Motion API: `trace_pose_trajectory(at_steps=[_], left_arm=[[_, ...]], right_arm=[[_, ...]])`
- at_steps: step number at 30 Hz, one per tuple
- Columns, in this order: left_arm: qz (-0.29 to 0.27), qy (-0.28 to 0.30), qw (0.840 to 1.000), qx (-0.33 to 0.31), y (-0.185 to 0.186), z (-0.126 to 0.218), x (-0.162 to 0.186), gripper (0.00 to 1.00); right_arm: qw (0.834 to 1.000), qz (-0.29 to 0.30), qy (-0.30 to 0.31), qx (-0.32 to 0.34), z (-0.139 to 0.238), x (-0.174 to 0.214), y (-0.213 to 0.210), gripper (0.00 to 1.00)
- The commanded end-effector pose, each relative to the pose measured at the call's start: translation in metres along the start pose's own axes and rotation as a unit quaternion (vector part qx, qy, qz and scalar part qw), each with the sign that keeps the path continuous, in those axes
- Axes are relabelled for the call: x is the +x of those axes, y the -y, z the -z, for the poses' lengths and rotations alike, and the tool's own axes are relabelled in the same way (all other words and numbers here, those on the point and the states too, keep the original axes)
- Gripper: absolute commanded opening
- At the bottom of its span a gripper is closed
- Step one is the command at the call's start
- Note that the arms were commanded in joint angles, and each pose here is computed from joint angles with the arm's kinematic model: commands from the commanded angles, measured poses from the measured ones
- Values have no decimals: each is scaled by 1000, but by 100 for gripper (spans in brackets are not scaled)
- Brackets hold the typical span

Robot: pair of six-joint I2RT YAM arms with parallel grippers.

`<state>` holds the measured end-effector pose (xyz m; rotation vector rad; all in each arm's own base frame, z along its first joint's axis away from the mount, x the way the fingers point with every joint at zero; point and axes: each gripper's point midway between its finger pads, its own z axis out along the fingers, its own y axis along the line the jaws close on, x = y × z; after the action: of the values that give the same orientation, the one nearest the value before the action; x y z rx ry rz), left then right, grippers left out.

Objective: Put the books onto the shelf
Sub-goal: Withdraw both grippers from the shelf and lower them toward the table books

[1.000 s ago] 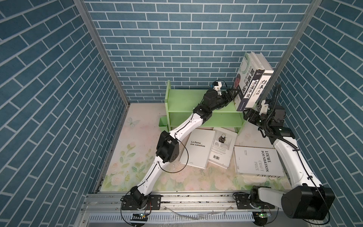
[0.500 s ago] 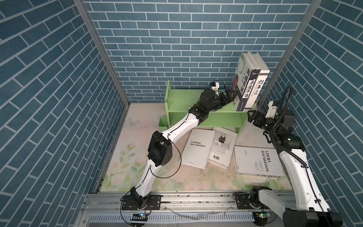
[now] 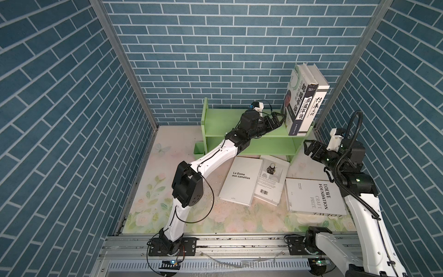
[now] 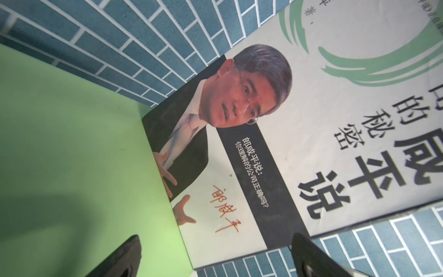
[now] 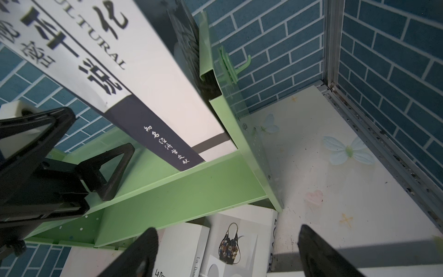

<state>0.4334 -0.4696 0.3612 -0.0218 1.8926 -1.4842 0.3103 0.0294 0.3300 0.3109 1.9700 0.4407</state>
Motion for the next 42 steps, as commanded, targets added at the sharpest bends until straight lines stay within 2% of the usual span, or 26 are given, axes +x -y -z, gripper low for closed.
trace_pose_trajectory(at_steps=[1, 8, 17, 22, 26, 29, 32, 37, 42], left_arm=[[-14, -15, 999, -47, -14, 16, 15, 100], [-35, -44, 989, -135, -41, 71, 52, 100], [-29, -53, 962, -267, -93, 177, 108, 100], [-46, -71, 937, -339, -116, 223, 129, 100], [-51, -87, 919, -380, -132, 245, 138, 100], [-68, -102, 911, -393, -137, 251, 141, 99], [-89, -119, 907, -395, -138, 246, 143, 100], [-91, -148, 926, -335, -122, 212, 154, 100], [-88, -154, 936, -305, -113, 174, 167, 100]], right_arm=[[1000, -22, -17, 2, 7, 14, 4, 92], [996, -66, -53, -12, 15, 47, 6, 91], [982, -156, -92, -47, 31, 99, 7, 91], [974, -174, -145, -29, 38, 135, 16, 92], [952, -206, -223, 26, 37, 174, 35, 90], [941, -215, -253, 72, 41, 195, 51, 89], [939, -212, -252, 99, 43, 201, 62, 89], [938, -240, -232, 94, 23, 192, 61, 89], [943, -232, -225, 84, -1, 179, 58, 88]])
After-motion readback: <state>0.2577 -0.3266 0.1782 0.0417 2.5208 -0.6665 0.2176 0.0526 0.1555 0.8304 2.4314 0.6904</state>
